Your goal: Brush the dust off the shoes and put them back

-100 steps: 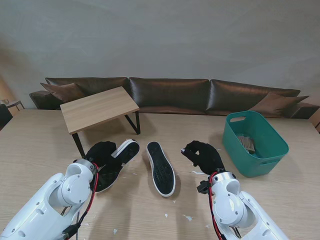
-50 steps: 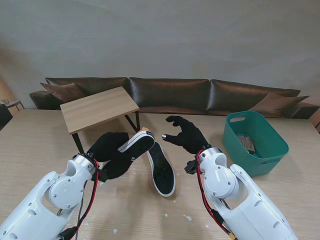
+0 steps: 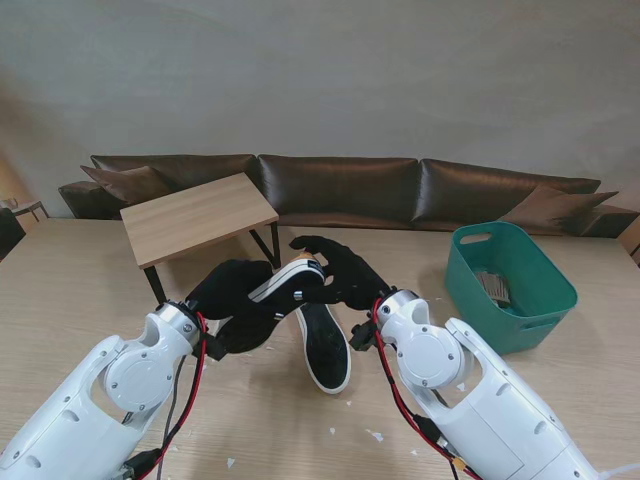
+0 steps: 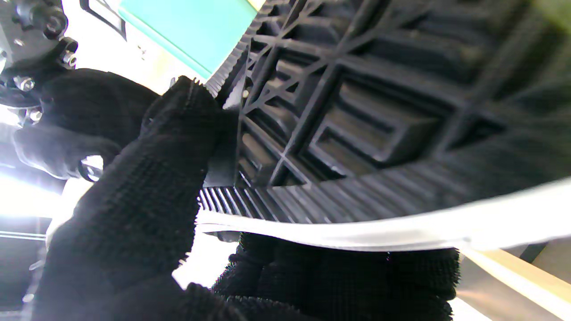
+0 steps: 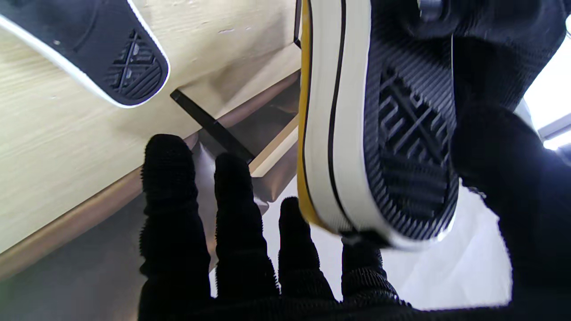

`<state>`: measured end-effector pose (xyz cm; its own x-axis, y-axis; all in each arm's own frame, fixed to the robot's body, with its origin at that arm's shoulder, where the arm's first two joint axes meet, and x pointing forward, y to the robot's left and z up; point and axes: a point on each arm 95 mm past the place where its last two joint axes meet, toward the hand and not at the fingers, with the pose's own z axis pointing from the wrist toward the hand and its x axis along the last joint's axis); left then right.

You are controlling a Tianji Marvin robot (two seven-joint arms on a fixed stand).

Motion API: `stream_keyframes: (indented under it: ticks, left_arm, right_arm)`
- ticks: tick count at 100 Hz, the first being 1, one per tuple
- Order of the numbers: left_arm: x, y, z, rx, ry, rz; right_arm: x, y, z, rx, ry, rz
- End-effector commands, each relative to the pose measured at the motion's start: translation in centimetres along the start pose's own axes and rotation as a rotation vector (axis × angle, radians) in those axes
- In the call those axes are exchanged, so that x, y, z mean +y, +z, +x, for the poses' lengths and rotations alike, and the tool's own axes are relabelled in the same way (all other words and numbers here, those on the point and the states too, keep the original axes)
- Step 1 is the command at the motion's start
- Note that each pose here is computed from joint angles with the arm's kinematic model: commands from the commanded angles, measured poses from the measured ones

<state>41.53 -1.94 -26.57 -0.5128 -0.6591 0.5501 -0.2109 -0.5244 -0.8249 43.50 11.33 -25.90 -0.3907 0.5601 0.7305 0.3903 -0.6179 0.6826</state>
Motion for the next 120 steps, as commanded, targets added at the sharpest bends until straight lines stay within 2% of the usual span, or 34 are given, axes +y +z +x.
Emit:
stream_keyframes:
  ticks: [1,15,32,53,64,89,120]
  left_arm:
    - [-0.4,0.5,0.7,0.025,-0.006,0.011]
    - [-0.6,0.7,0.6,0.031,0.008,0.026]
    - [-0.5,0.5,0.3,0.015,0.03,0.036]
    - [-0.4,0.0,-0.4,-0.029,0.042,0.07]
    - [-0.5,-0.4,-0.7,-0.059,0.046,0.078]
    - [-0.8,-1.9,-1.4,-0.134,0.029,0.085]
    - [-2.0,-3.8,-1.6,-0.162,-0.009,0.161]
  right_arm:
    - [-1.3,0.2,0.4,0.006,-0.003,0.024]
    - [-2.5,0.5,0.8,0.025,0.01,-0.003]
    - [-3.8,1.1,1.3,0.059,0.018,-0.072]
    - [-4.8,2.2,2.1,0.088,0.005,-0.095]
    - [-5.3,3.0,2.6,0.099,-0.063,-0.122]
    - [-6.0,4.6,3.1,0.074,-0.167,-0.159]
    - [-6.0,5.9,2.8,0.055,-0.332,-0.182]
